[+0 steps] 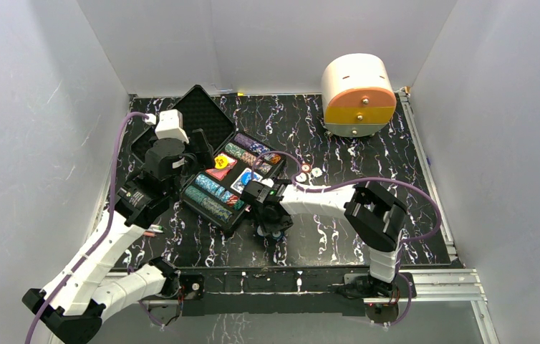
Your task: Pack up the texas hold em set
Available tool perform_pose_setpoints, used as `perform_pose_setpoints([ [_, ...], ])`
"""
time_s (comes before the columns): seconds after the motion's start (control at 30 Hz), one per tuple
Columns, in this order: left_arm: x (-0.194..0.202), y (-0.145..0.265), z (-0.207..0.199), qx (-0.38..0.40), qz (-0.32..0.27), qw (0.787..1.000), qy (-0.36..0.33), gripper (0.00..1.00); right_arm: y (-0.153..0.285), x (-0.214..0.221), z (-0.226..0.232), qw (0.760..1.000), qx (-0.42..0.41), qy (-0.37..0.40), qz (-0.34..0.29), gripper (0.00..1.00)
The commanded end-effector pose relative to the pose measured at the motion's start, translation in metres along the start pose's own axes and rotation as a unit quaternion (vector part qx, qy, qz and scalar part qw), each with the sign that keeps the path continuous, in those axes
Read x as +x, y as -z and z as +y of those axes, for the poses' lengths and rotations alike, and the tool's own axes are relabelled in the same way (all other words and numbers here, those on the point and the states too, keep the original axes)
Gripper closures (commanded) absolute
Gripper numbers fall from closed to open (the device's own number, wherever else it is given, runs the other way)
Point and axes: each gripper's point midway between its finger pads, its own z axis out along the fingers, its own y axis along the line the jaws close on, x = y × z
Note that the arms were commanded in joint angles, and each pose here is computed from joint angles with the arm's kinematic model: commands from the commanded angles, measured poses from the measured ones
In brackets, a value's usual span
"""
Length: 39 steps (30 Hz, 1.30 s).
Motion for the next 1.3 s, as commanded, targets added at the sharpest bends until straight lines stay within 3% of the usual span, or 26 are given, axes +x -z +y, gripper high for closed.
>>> perform_pose_setpoints([
  [0.0,-0.003,0.001,-0.002,0.003,-0.007,1.000,0.006,0.25,-0.010,-0.008,-0.009,0.999,0.027,0.013,-0.020,0.47],
  [0.17,-0.001,0.001,-0.001,0.003,-0.004,1.000,0.006,0.25,-0.009,-0.008,-0.011,0.999,0.030,0.006,-0.024,0.59],
  [0.33,0.013,0.000,-0.005,0.017,0.017,1.000,0.000,0.24,0.006,-0.017,-0.013,0.998,0.027,-0.016,-0.055,0.60],
  [0.5,0.056,-0.004,-0.015,0.058,0.076,0.995,-0.005,0.23,0.038,-0.035,-0.015,0.992,0.003,-0.049,-0.120,0.59],
  [0.7,0.106,0.000,-0.052,0.173,0.154,0.973,0.004,0.18,0.062,-0.051,-0.027,0.977,-0.026,-0.122,-0.171,0.58],
  [0.77,0.127,0.002,-0.071,0.227,0.187,0.956,0.011,0.18,0.074,-0.064,-0.035,0.962,-0.053,-0.184,-0.192,0.57],
  [0.83,0.148,0.005,-0.091,0.284,0.214,0.934,0.034,0.20,0.091,-0.081,-0.045,0.928,-0.112,-0.283,-0.214,0.57],
  [0.9,0.164,0.007,-0.110,0.338,0.238,0.909,0.056,0.19,0.106,-0.095,-0.053,0.873,-0.189,-0.388,-0.224,0.57],
  [1.0,0.174,0.005,-0.125,0.368,0.243,0.894,0.082,0.18,0.113,-0.101,-0.060,0.840,-0.216,-0.447,-0.219,0.57],
  [1.1,0.170,0.003,-0.145,0.402,0.224,0.879,0.127,0.22,0.125,-0.110,-0.047,0.826,-0.261,-0.457,-0.203,0.56],
  [1.27,0.168,-0.007,-0.152,0.403,0.206,0.880,0.142,0.36,0.132,-0.113,-0.033,0.818,-0.298,-0.456,-0.182,0.56],
])
